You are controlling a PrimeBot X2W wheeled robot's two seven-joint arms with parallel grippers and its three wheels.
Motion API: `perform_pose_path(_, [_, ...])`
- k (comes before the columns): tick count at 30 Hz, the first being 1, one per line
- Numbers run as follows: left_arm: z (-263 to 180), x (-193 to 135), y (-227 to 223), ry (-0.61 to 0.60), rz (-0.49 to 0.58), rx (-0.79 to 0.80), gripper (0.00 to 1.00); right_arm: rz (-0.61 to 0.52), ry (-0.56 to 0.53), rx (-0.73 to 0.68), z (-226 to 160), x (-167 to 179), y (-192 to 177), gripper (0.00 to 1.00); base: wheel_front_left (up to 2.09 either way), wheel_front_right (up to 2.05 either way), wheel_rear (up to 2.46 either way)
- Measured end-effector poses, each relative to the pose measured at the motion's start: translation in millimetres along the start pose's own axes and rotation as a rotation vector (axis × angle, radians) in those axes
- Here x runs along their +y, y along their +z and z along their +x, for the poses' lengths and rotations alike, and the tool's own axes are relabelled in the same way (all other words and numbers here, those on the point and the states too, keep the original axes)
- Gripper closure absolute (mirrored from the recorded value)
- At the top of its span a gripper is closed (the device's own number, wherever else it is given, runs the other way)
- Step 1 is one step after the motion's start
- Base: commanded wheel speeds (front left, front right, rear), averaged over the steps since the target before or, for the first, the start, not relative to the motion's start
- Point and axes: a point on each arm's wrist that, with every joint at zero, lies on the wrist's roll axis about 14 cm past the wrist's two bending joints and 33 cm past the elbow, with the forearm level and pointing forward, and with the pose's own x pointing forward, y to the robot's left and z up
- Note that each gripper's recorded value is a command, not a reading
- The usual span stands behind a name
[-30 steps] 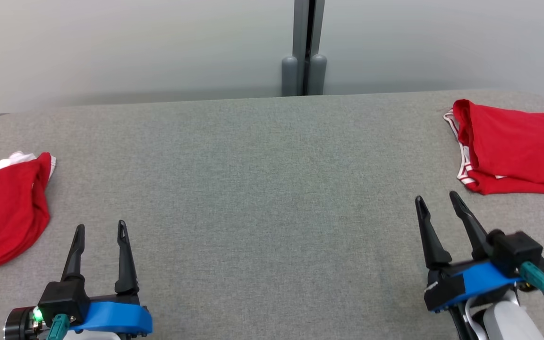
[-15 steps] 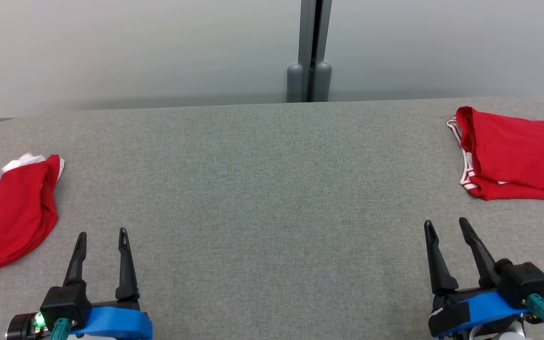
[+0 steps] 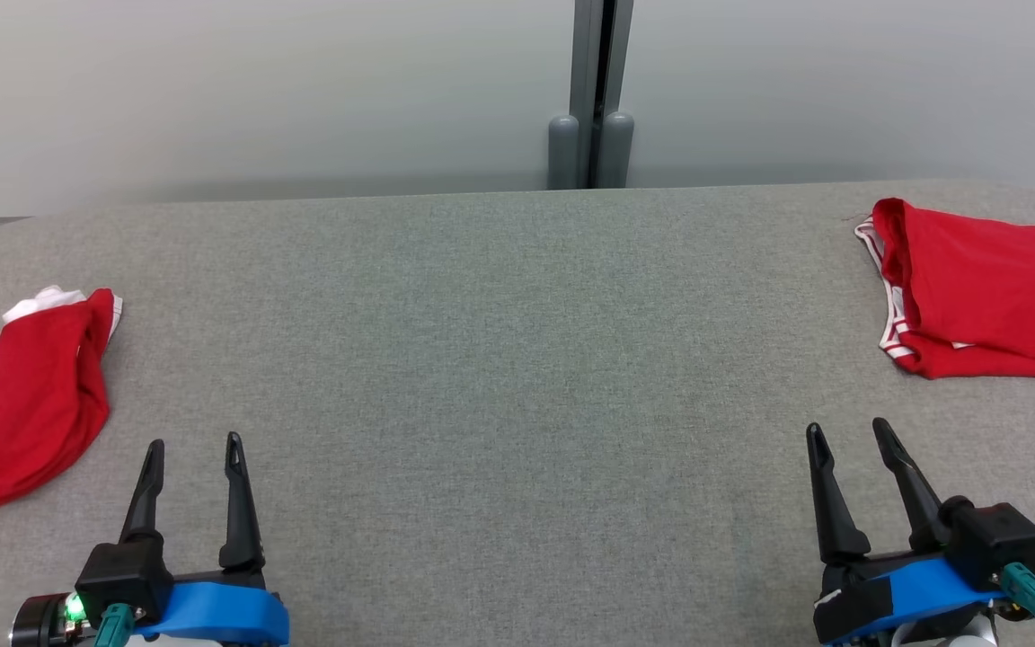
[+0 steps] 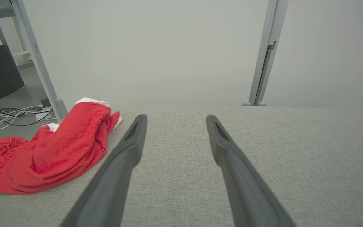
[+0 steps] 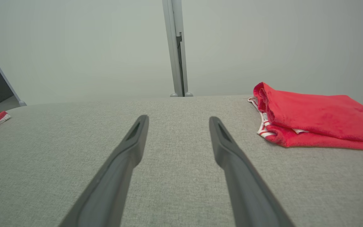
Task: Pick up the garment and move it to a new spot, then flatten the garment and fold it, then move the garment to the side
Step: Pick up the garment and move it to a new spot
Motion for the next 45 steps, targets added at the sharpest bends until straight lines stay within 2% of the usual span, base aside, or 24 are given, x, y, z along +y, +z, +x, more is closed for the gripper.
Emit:
perform_pose_path(14, [-10.4, 28.2, 4.4, 0.091, 0.005, -0.012, 0.0, 0.013, 0.071, 0.022, 12.3, 24.1, -7.9, 0.0, 0.0, 0.0, 0.0])
perform_pose_path(31, [-65.2, 106.8, 13.3, 0.353, 0.028, -0.027, 0.0, 0.04, 0.283, 0.065, 40.9, 99.0, -25.4, 0.0, 0.0, 0.0, 0.0])
perform_pose_path(45, [-111.5, 142.4, 10.7, 0.512, 0.03, -0.009, 0.0, 0.042, 0.425, 0.102, 51.1, 150.5, -38.2, 0.0, 0.0, 0.0, 0.0])
